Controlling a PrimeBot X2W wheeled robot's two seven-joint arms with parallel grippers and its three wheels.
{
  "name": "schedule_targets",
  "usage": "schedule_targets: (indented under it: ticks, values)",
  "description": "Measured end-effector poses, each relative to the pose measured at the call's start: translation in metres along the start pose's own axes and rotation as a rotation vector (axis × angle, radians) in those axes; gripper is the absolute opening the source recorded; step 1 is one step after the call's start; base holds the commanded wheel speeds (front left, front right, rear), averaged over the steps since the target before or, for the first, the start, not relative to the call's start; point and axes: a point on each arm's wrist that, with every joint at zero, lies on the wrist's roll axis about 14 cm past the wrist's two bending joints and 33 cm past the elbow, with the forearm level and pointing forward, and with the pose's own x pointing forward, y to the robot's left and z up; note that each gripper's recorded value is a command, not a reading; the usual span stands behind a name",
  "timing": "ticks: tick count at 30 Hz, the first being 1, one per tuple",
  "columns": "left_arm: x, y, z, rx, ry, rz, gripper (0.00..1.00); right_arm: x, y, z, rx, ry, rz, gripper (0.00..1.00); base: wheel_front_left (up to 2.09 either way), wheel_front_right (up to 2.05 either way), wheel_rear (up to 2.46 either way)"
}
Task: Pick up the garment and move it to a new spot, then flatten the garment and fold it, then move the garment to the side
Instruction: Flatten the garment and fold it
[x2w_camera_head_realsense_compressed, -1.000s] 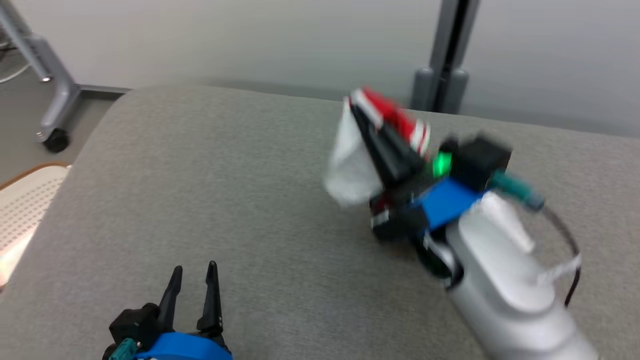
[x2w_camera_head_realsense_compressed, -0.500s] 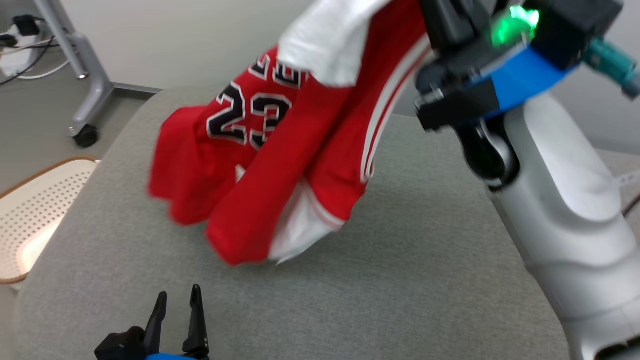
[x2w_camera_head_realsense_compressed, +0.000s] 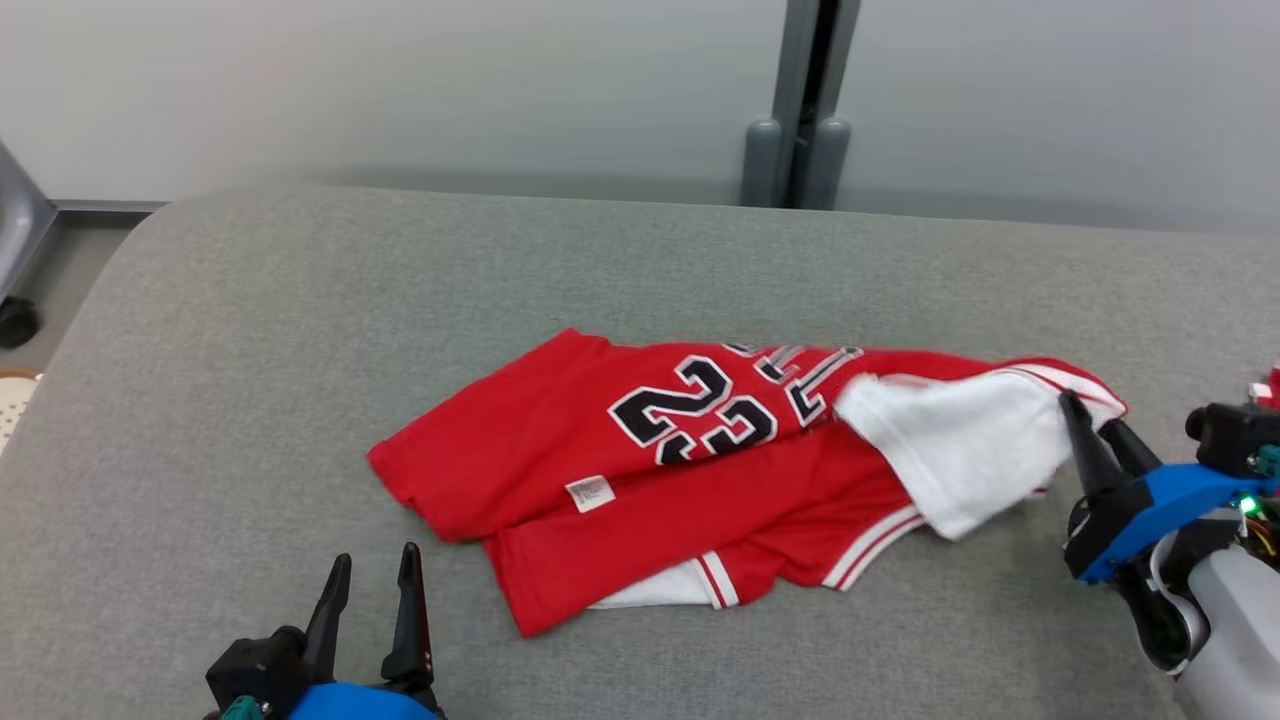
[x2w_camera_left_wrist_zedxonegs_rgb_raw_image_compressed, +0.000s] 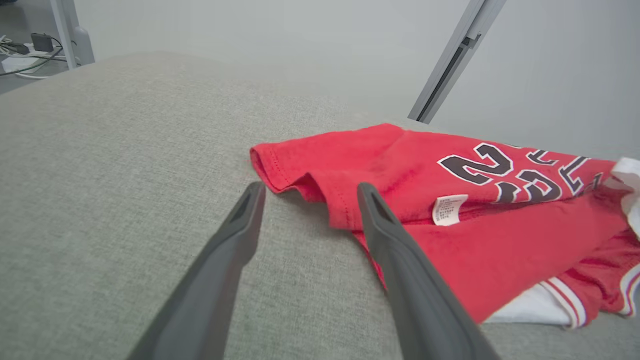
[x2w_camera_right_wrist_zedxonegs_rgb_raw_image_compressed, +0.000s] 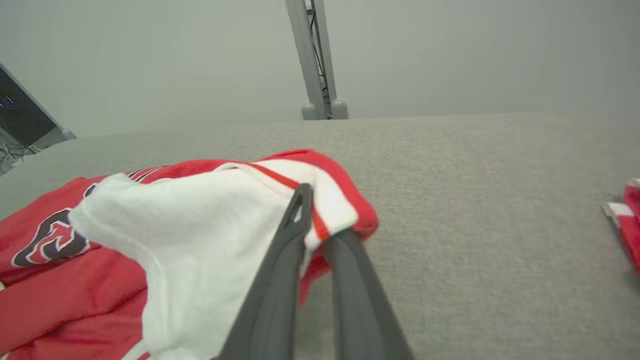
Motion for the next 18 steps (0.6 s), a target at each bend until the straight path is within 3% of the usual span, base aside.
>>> schedule_targets:
  ticks: [5, 9, 13, 18]
  values:
    - [0.008, -0.011, 0.001, 0.005, 0.001, -0.036, 1.0, -0.013, -0.031, -0.015, -0.042, 0.046, -0.096, 1.0, 0.0, 0.0, 0.0]
    - [0.009, -0.013, -0.002, 0.004, 0.009, -0.041, 1.0, -0.006, -0.038, 0.012, -0.127, -0.027, -0.118, 1.0, 0.0, 0.0, 0.0]
    - [0.008, -0.01, -0.002, -0.003, 0.011, -0.03, 1.0, -0.002, -0.009, 0.017, -0.198, -0.083, -0.068, 1.0, 0.0, 0.0, 0.0]
    - [0.006, -0.005, -0.004, -0.008, 0.015, -0.015, 1.0, -0.011, 0.043, -0.02, -0.26, -0.039, 0.049, 1.0, 0.0, 0.0, 0.0]
